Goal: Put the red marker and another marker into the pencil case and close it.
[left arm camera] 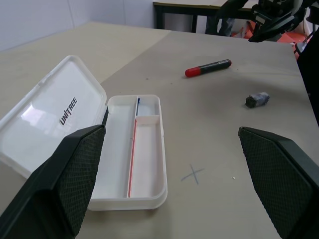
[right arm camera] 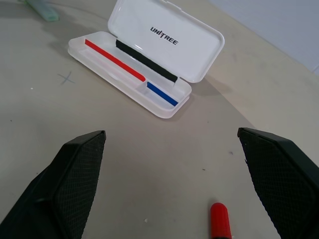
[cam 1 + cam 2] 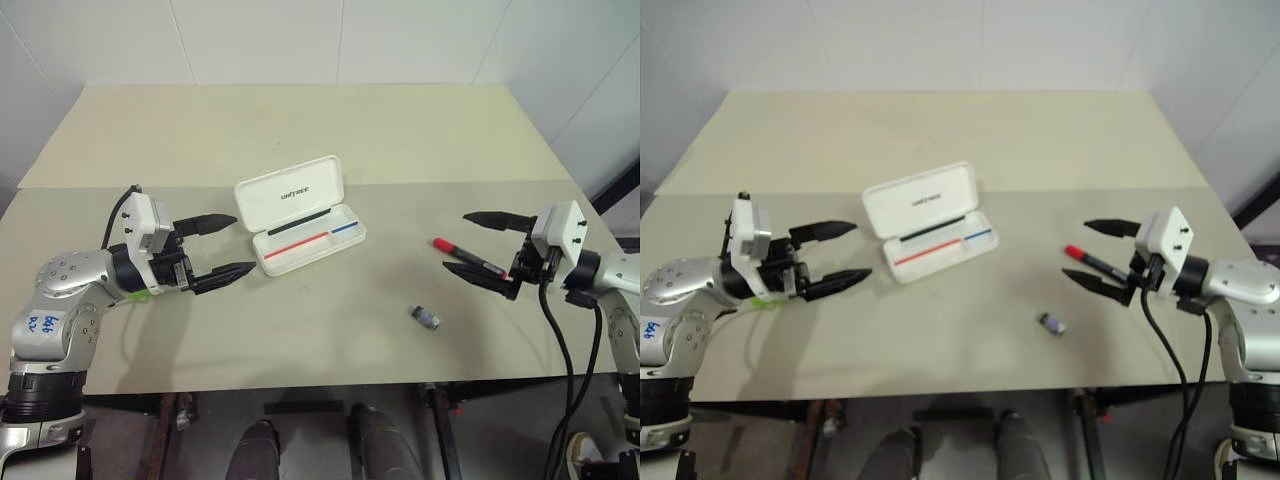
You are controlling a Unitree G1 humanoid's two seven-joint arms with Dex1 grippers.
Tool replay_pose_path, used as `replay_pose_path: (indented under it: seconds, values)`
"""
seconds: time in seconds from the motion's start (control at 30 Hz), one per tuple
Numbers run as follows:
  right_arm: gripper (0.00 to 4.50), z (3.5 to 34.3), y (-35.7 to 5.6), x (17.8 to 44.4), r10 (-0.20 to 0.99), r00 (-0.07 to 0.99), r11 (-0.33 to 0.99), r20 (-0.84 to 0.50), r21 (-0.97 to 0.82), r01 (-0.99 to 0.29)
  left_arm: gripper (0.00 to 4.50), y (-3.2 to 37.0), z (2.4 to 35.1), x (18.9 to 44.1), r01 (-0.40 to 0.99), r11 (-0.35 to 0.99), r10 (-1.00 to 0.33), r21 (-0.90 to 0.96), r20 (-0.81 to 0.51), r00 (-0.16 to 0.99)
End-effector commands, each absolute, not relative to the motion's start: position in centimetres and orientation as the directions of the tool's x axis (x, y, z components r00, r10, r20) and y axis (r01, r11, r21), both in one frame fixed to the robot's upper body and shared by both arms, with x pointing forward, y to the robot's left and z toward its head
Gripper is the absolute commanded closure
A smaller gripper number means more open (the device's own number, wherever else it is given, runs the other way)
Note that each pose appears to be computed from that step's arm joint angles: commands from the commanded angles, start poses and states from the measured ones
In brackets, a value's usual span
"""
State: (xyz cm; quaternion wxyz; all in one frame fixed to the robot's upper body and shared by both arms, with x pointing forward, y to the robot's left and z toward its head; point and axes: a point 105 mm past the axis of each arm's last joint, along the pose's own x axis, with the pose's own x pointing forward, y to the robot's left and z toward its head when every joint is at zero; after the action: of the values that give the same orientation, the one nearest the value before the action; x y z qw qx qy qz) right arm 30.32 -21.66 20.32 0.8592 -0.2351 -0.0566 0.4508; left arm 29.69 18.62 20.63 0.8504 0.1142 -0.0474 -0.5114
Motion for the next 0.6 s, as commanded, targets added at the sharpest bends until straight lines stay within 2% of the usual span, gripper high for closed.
replay_pose_path:
  seconds: [0.03,0.37,0.47,0.57,0.6]
  values:
    - [0.0,21.2,-21.0,29.9,0.813,0.576,0.472,-0.082,-0.487,-0.735,0.02,18.3,20.9,29.7,0.851,0.455,-0.878,0.262,-0.027,0.477]
    - [0.0,21.5,-17.8,29.5,0.861,0.507,0.428,-0.04,-0.481,-0.765,0.02,16.9,19.4,30.2,0.875,0.402,-0.89,0.27,-0.108,0.443]
    - [0.0,21.7,-16.2,29.1,0.88,0.475,0.405,-0.022,-0.488,-0.773,0.63,16.0,19.3,30.1,0.891,0.376,-0.907,0.256,-0.097,0.41]
    - [0.0,22.0,-14.6,29.0,0.892,0.453,0.395,0.003,-0.495,-0.774,1.6,15.7,18.5,30.7,0.889,0.375,-0.902,0.262,-0.119,0.416]
    - [0.0,22.1,-14.4,28.9,0.894,0.448,0.396,0.014,-0.494,-0.774,1.6,15.2,17.7,31.1,0.889,0.377,-0.896,0.262,-0.141,0.421]
